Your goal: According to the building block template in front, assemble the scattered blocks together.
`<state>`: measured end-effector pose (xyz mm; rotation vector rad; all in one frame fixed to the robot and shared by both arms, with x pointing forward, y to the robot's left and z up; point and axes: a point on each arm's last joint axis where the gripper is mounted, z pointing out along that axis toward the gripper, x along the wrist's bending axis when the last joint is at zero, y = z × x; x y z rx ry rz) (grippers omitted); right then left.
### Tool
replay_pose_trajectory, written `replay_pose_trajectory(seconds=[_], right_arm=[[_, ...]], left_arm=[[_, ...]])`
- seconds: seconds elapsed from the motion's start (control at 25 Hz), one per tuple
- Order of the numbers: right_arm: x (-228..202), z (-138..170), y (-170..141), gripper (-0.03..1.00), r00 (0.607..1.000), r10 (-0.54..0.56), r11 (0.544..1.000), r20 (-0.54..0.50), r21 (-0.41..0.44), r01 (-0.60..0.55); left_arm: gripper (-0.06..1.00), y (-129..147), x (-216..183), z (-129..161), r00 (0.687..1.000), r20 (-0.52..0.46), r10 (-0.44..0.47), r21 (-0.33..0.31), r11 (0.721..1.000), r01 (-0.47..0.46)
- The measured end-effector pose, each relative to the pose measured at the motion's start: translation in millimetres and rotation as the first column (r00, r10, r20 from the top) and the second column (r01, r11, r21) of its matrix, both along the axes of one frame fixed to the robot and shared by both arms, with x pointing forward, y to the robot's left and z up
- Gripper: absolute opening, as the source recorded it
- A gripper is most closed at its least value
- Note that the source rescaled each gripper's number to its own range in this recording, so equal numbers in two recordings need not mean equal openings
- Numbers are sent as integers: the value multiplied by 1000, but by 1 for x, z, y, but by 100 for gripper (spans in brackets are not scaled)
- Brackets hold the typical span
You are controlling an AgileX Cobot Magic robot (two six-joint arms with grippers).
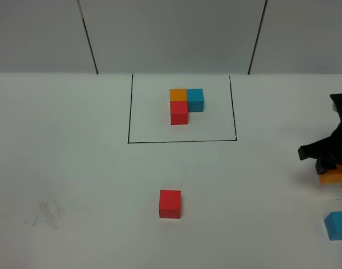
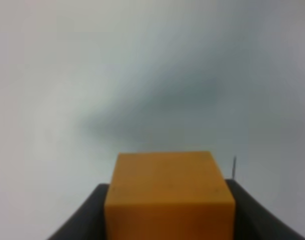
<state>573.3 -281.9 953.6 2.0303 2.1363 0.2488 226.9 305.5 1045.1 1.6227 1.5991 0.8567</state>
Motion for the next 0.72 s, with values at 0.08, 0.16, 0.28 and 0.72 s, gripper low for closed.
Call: replay_pose_trajectory(seconds=[0.08, 0.16, 0.28, 0.72], right_arm=[[-2, 20, 11, 1, 999, -9, 1000, 31, 14, 9], [-4, 37, 32, 1, 998, -24, 999, 61, 42, 22], [-7, 51, 75, 1, 996, 11, 997, 86, 74, -18], [-22, 46, 225, 1, 995, 26, 998, 99, 63, -33]], left_arm=[[65, 0, 0, 0, 1000, 0, 0, 0, 1000, 0], [65, 0, 0, 0, 1000, 0, 0, 0, 1000, 0], [65, 0, 0, 0, 1000, 0, 0, 0, 1000, 0], [65, 0, 0, 0, 1000, 0, 0, 0, 1000, 0]])
